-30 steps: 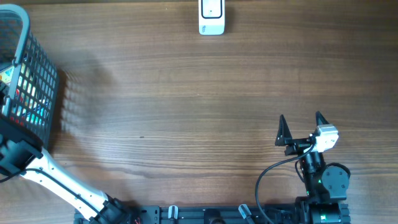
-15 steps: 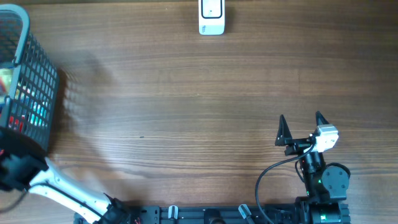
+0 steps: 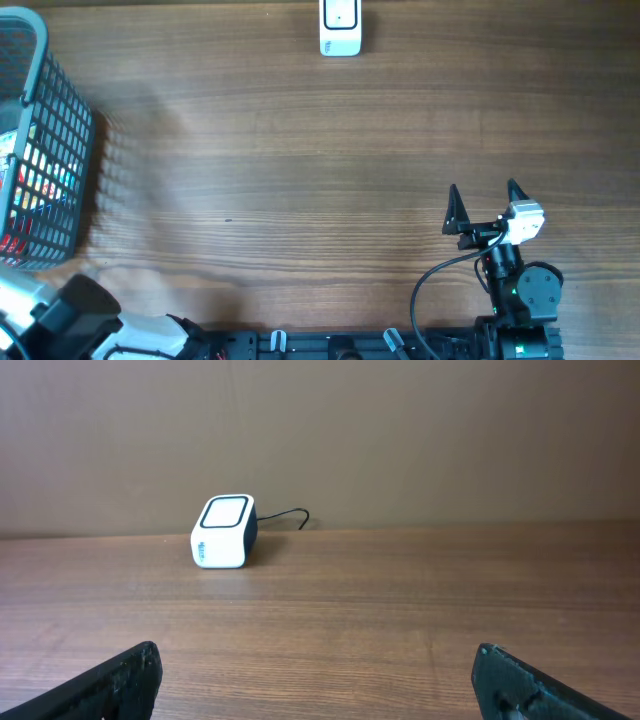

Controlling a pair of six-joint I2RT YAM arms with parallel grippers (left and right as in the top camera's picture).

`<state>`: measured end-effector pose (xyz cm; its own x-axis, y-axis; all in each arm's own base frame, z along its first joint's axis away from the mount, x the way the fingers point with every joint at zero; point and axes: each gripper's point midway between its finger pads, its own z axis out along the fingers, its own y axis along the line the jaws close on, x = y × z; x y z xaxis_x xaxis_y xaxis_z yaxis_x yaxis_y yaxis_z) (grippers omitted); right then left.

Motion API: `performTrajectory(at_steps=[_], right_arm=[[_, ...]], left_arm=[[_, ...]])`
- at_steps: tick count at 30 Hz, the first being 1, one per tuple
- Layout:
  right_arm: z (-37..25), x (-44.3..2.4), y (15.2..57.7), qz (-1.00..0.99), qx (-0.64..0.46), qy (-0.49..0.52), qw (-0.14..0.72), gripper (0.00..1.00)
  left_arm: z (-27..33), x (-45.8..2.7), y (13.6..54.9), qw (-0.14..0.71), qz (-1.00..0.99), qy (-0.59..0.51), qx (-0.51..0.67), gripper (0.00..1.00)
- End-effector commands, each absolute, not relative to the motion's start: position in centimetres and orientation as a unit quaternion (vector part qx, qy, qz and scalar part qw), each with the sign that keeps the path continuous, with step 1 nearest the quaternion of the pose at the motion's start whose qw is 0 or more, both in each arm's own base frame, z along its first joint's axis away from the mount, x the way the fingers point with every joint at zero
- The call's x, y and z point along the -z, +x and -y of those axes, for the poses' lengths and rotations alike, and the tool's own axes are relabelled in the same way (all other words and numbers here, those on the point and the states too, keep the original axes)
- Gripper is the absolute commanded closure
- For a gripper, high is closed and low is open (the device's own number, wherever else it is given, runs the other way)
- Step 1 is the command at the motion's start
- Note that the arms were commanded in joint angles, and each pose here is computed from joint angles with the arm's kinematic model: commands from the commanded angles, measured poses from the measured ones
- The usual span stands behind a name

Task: Scan the item barcode
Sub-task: 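Grasp the white-and-yellow snack bag in the basket with the left gripper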

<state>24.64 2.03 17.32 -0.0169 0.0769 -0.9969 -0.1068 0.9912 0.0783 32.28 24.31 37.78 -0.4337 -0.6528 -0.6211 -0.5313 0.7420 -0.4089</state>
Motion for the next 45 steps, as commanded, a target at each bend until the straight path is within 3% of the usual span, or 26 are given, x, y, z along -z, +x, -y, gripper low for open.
performTrajectory(at_steps=[1,10,14,28,36,37,41,45], right_arm=[[-2.0,-17.4,24.6,-0.708,-0.067,-0.007,0.703,0.0],[-2.0,-17.4,24.6,-0.708,-0.067,-0.006,0.703,0.0],[-2.0,-17.4,24.6,-0.708,-0.067,-0.007,0.703,0.0],[-2.0,-17.4,24.6,-0.708,-0.067,-0.007,0.703,0.0],[-2.0,-17.4,24.6,-0.708,-0.067,-0.007,0.703,0.01],[-2.0,-17.4,24.6,-0.708,-0.067,-0.006,0.703,0.0],[-2.0,-17.4,24.6,-0.708,-0.067,-0.006,0.703,0.0],[-2.0,-17.4,24.6,-0.708,-0.067,-0.007,0.703,0.0]], left_arm=[[-28.6,-31.8,31.3,0.304,-0.858,-0.415,0.009,0.0],[-34.2,-16.7,30.6,0.093,-0.864,-0.493,-0.038,0.0],[-35.7,-12.4,29.7,0.037,-0.845,-0.529,-0.069,0.0],[-37.5,-5.2,29.8,-0.006,-0.839,-0.54,-0.062,0.0],[-35.9,-3.6,33.1,0.033,-0.839,-0.542,0.047,0.0],[-35.7,-3.6,33.3,0.036,-0.84,-0.538,0.055,0.06],[-35.6,-3.6,33.4,0.036,-0.84,-0.538,0.057,0.94],[-35.3,-4.2,32.7,0.026,-0.838,-0.541,0.06,0.96]])
